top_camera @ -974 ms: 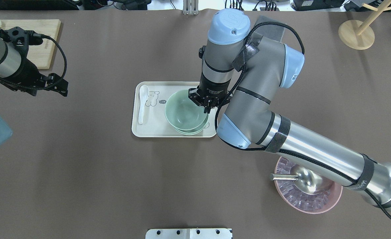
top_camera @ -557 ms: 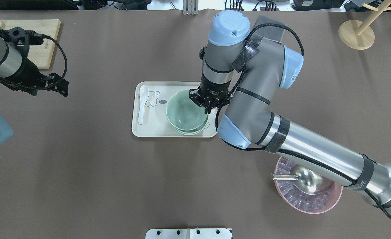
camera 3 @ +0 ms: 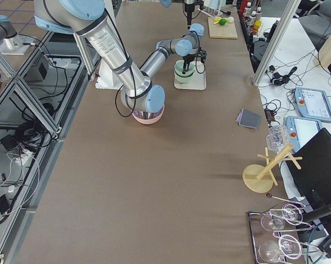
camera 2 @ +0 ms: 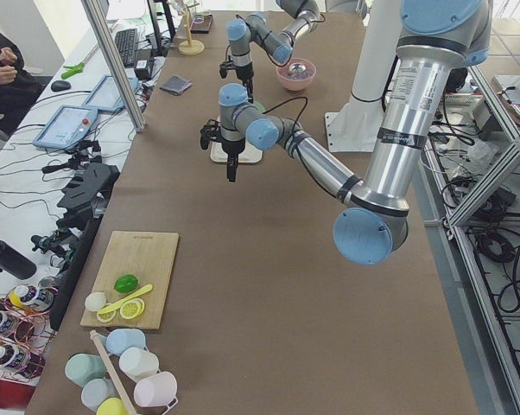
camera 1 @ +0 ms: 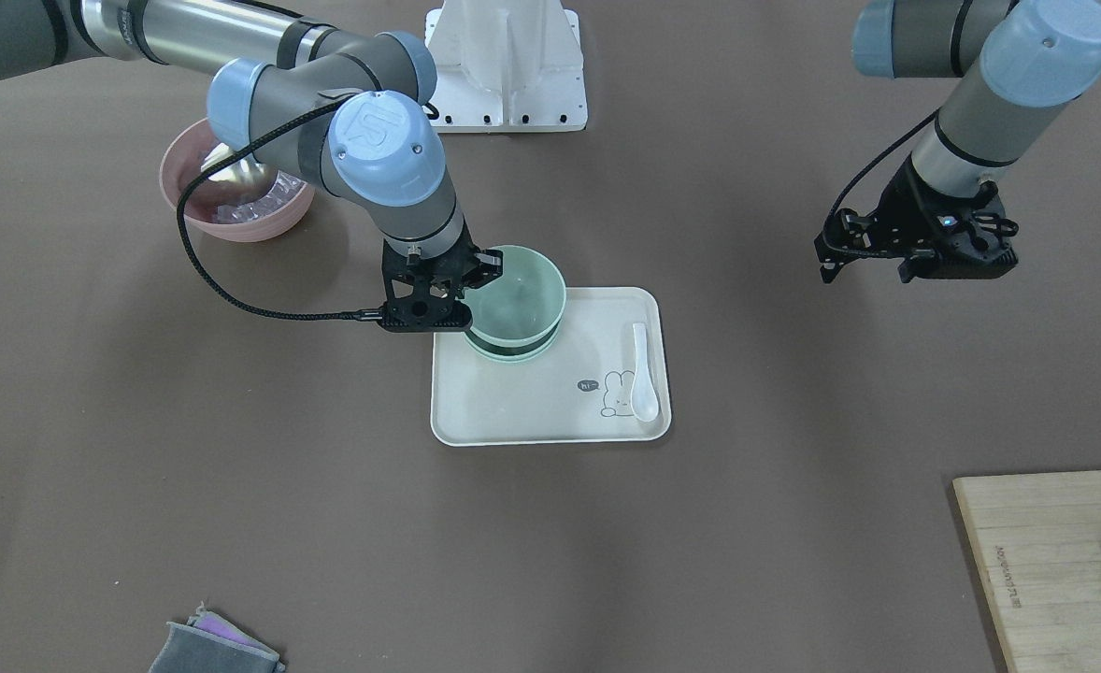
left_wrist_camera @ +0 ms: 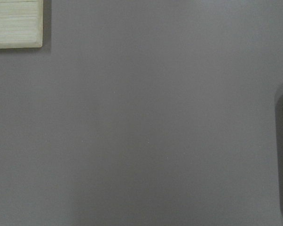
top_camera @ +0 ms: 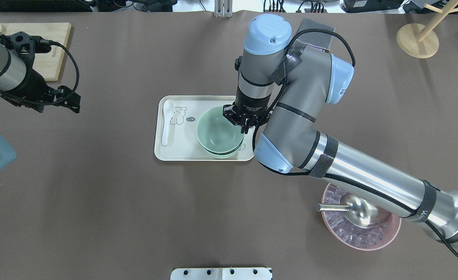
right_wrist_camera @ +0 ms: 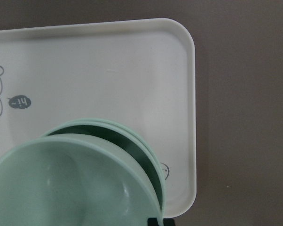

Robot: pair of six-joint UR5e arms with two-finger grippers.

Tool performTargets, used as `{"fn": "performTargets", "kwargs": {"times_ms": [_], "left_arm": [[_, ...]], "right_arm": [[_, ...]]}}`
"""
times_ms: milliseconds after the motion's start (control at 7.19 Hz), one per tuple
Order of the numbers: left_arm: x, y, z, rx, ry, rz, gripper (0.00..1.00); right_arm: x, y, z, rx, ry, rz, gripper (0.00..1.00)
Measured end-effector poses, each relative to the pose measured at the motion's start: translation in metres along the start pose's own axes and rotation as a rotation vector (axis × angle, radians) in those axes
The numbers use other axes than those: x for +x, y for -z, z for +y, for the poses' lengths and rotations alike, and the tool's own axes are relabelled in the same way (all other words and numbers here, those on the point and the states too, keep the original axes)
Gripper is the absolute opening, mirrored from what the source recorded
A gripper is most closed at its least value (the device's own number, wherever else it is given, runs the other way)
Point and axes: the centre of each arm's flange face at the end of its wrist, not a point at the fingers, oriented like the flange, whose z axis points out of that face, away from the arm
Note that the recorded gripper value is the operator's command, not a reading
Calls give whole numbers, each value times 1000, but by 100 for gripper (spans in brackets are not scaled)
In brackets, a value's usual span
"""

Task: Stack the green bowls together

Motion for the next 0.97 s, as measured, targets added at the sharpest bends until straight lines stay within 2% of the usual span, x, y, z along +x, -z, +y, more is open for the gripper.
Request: {"fn": "performTargets", "kwargs": {"times_ms": [974], "left_arm": [[0, -1, 0, -1, 2, -1, 98]], "right_arm": [[-1, -12, -7, 2, -12, -13, 0]]}}
